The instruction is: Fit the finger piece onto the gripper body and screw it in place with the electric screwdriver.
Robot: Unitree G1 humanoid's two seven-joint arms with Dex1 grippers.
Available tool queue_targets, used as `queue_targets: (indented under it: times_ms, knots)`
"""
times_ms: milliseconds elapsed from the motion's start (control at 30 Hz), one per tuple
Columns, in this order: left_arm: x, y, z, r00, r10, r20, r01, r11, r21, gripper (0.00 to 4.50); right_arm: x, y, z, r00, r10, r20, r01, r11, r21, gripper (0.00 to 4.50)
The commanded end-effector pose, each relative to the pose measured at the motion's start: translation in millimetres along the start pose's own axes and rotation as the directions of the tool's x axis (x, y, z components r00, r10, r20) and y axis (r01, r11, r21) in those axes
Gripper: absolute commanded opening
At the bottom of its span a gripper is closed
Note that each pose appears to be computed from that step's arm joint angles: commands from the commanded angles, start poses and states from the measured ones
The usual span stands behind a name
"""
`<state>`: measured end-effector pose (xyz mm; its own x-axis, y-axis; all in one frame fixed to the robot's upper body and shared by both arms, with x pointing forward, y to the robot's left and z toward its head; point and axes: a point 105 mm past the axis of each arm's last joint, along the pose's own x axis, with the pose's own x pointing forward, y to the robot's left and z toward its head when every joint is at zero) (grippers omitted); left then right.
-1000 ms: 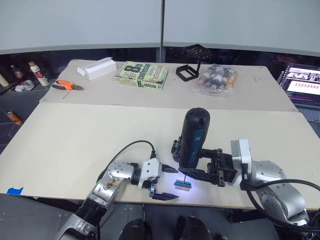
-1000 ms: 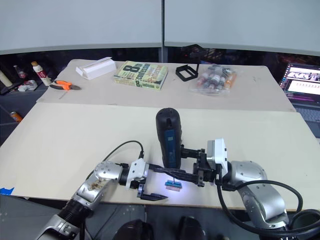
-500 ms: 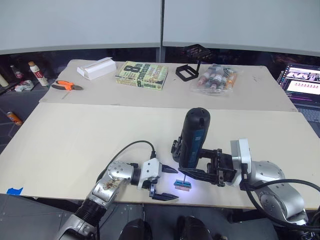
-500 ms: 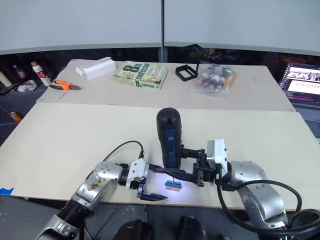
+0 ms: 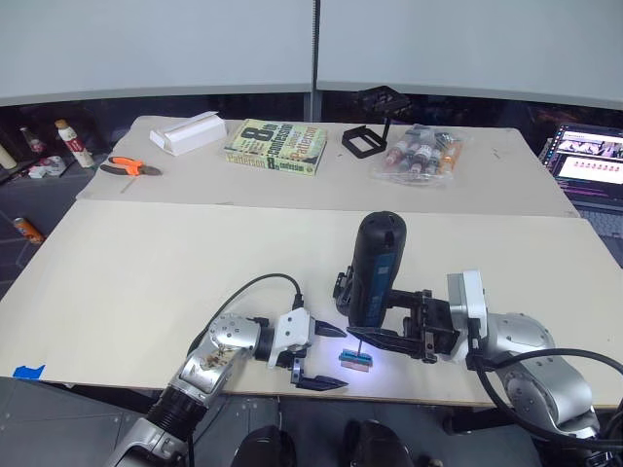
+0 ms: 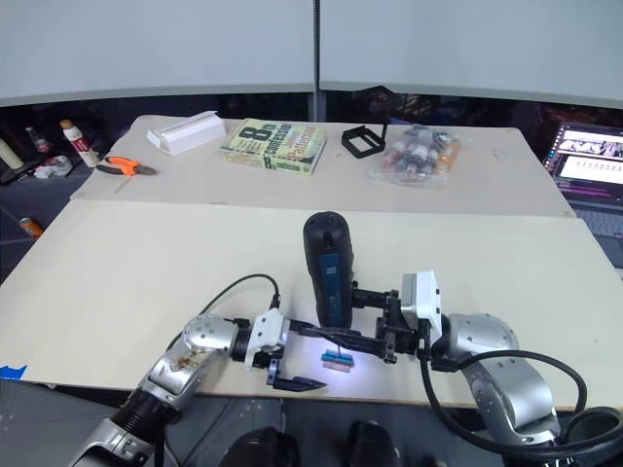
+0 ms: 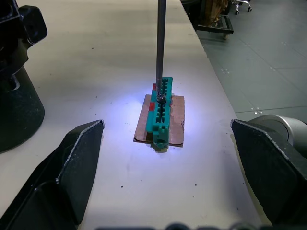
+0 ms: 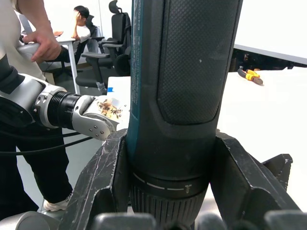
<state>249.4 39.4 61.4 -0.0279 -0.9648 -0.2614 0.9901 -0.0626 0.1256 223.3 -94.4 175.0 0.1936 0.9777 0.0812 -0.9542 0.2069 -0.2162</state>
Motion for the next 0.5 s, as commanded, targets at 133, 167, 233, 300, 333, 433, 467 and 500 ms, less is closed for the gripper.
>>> queue_targets:
  times_ms: [133,167,233,300,333,433,467,500]
  knots:
    - [2.0,-3.8,1.9,1.0,-0.008,0.014,0.008,1.0,0.004,4.48,4.6,0.8,17.4,0.998,0.02,0.065,-0.016,0.998,-0.061,1.93]
    - [2.0,-3.7,2.1,1.0,-0.007,0.014,0.007,1.0,0.004,4.48,5.2,0.8,17.5,0.998,0.021,0.066,-0.017,0.998,-0.06,1.93]
    - [2.1,-3.6,2.8,1.0,-0.006,0.015,0.006,1.0,0.004,4.48,5.9,1.1,17.3,0.998,0.024,0.066,-0.02,0.998,-0.058,1.93]
    - [2.1,-3.6,3.1,1.0,-0.006,0.016,0.006,1.0,0.004,4.48,6.0,1.2,17.0,0.998,0.024,0.064,-0.021,0.998,-0.056,1.93]
    - [2.0,-3.6,3.2,1.0,-0.005,0.016,0.005,1.0,0.004,4.48,6.1,1.3,16.8,0.998,0.025,0.063,-0.021,0.998,-0.055,1.93]
    - [2.1,-3.4,3.4,1.0,-0.004,0.016,0.003,1.0,0.003,4.48,6.5,1.4,15.5,0.998,0.025,0.059,-0.022,0.999,-0.049,1.93]
    - [2.1,-3.3,3.4,1.0,-0.003,0.016,0.003,1.0,0.003,4.48,6.6,1.4,14.7,0.998,0.025,0.056,-0.023,0.999,-0.045,1.93]
    - [2.1,-3.2,3.5,1.0,-0.003,0.016,0.003,1.0,0.004,4.48,6.5,1.3,13.3,0.999,0.023,0.048,-0.022,0.999,-0.04,1.93]
